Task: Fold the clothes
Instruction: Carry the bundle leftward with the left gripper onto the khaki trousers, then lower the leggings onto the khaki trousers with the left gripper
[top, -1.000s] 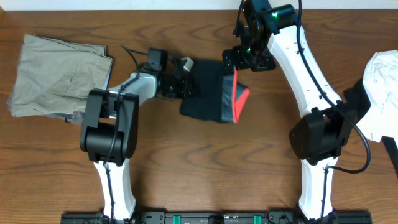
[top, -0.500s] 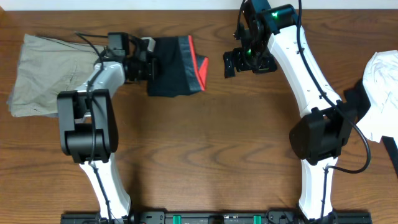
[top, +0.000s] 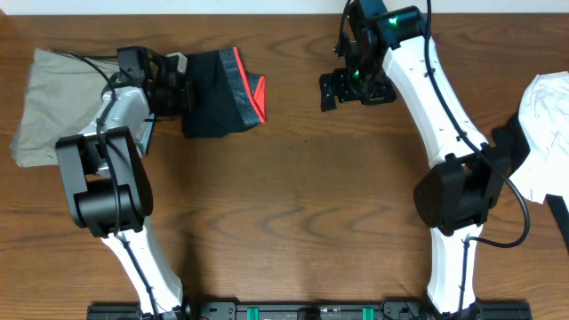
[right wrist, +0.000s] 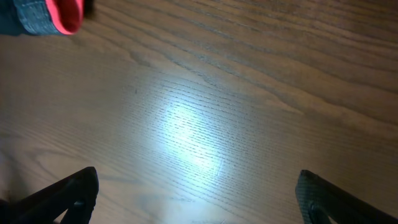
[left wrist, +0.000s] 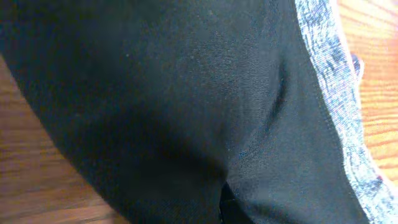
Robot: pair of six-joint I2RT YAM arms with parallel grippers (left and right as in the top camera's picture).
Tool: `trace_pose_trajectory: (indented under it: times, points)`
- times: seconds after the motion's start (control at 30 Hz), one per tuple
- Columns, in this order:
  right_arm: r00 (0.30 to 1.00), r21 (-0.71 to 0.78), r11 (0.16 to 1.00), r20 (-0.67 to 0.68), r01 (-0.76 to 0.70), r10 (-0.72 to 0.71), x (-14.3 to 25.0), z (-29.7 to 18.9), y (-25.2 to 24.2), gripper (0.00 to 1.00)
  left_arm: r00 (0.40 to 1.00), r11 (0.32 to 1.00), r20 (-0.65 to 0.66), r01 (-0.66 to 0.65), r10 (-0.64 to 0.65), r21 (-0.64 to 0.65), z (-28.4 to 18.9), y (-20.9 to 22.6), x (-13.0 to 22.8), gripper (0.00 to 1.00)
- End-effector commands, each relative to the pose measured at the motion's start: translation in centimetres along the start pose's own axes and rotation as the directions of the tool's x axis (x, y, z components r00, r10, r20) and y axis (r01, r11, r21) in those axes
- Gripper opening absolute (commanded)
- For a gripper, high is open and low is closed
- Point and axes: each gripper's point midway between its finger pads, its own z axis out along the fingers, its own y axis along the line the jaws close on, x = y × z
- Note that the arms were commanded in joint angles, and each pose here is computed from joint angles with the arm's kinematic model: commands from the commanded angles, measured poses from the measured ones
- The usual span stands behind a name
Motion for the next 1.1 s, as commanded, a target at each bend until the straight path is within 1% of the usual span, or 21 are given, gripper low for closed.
trace_pose_trajectory:
  times: [0.0, 0.17, 0.33, 0.7, 0.9, 1.07]
  points:
    - [0.999, 0.009, 1.000, 0.040, 0.007, -0.007, -0.4, -1.5, -0.3, 0.99, 0.993, 0.998, 0.109, -0.044, 0.049, -0.047, -3.9, 0.2, -4.0, 0.06]
    - [0.999, 0.009, 1.000, 0.038, 0.006, -0.007, -0.3, -1.5, -0.3, 0.99, 0.983, 0.993, 0.179, -0.029, 0.049, -0.112, -7.3, 1.5, -5.8, 0.06]
    - [0.999, 0.009, 1.000, 0.038, 0.006, -0.007, -0.3, -1.5, -0.3, 0.99, 0.977, 0.991, 0.210, -0.001, 0.030, -0.133, -9.5, 2.7, -6.2, 0.06]
    - [0.999, 0.010, 1.000, 0.036, 0.007, -0.007, -0.3, -1.5, -0.3, 0.99, 0.966, 0.988, 0.255, 0.000, 0.039, -0.152, -11.9, 2.9, -7.1, 0.06]
    - [0.999, 0.013, 1.000, 0.033, 0.006, -0.006, -0.2, -1.5, -0.4, 0.99, 0.960, 0.985, 0.282, 0.056, -0.008, -0.165, -13.2, 4.7, -7.2, 0.06]
    - [1.000, 0.014, 1.000, 0.031, 0.005, -0.006, -0.2, -1.5, -0.4, 0.99, 0.952, 0.982, 0.307, 0.069, -0.013, -0.173, -14.6, 5.4, -7.5, 0.06]
